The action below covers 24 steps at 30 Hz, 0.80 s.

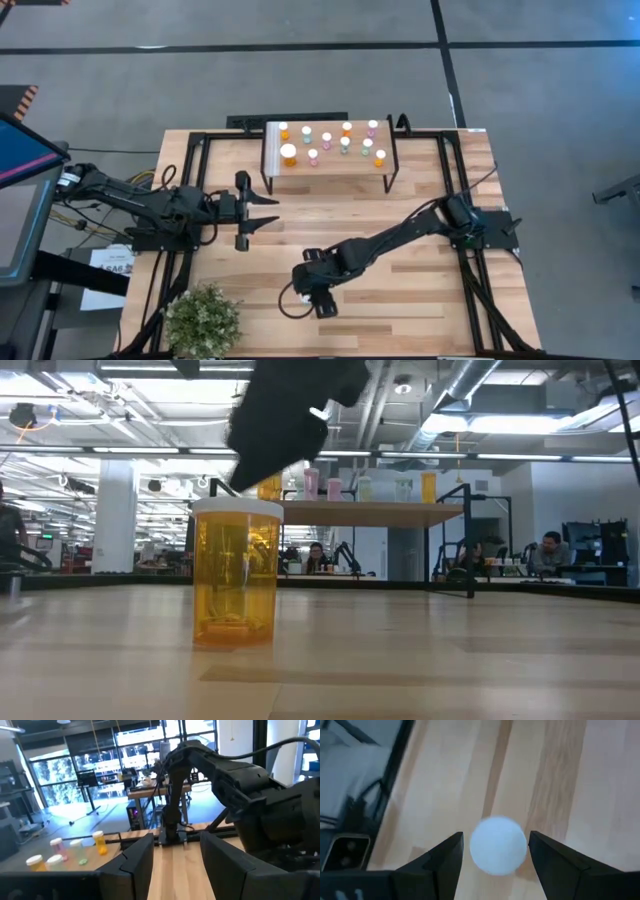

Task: Pick and place medicine bottles onto shelf by color
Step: Put the big orange pill bottle on the shelf

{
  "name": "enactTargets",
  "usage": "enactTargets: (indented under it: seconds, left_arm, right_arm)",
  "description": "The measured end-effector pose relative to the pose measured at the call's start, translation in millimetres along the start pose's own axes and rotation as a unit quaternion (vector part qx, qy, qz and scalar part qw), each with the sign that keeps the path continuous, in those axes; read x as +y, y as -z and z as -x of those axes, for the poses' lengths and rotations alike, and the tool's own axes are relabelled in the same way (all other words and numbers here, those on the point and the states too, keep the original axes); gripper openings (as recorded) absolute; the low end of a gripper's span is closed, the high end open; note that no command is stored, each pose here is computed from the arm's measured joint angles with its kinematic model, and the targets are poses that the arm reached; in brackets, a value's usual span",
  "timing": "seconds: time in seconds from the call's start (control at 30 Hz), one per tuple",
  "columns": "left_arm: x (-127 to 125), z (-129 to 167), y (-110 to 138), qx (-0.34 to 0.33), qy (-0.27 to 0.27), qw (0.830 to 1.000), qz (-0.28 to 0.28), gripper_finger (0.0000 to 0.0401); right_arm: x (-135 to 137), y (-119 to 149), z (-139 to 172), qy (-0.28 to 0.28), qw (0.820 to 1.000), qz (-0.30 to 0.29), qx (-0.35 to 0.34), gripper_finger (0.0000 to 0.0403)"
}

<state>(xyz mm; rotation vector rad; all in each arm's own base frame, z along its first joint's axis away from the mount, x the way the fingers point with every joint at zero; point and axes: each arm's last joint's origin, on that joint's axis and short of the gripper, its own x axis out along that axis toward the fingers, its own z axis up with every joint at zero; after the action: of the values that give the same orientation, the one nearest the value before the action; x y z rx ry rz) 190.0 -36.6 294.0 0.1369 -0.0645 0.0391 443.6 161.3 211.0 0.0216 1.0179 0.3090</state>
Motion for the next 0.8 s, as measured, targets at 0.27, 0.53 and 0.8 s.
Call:
enactTargets:
  seconds: [0.27, 0.53, 0.8]
  left_arm:
    - [-0.2, -0.1, 1.1, 0.005, 0.001, 1.0, 0.004, 0.0153]
    - [-0.3, -0.1, 2.0, 0.01, 0.002, 1.0, 0.006, 0.0153]
    - [-0.4, -0.1, 2.3, 0.012, 0.002, 1.0, 0.008, 0.0153]
  right_arm:
    - [1.4, 0.6, -5.4, -0.001, 1.0, 0.005, 0.0, 0.0251]
    - [0.8, -1.6, -5.4, 0.0, 1.0, 0.007, -0.011, 0.0272]
    - [-2.5, 6.9, -30.3, 0.004, 1.0, 0.001, 0.012, 0.0292]
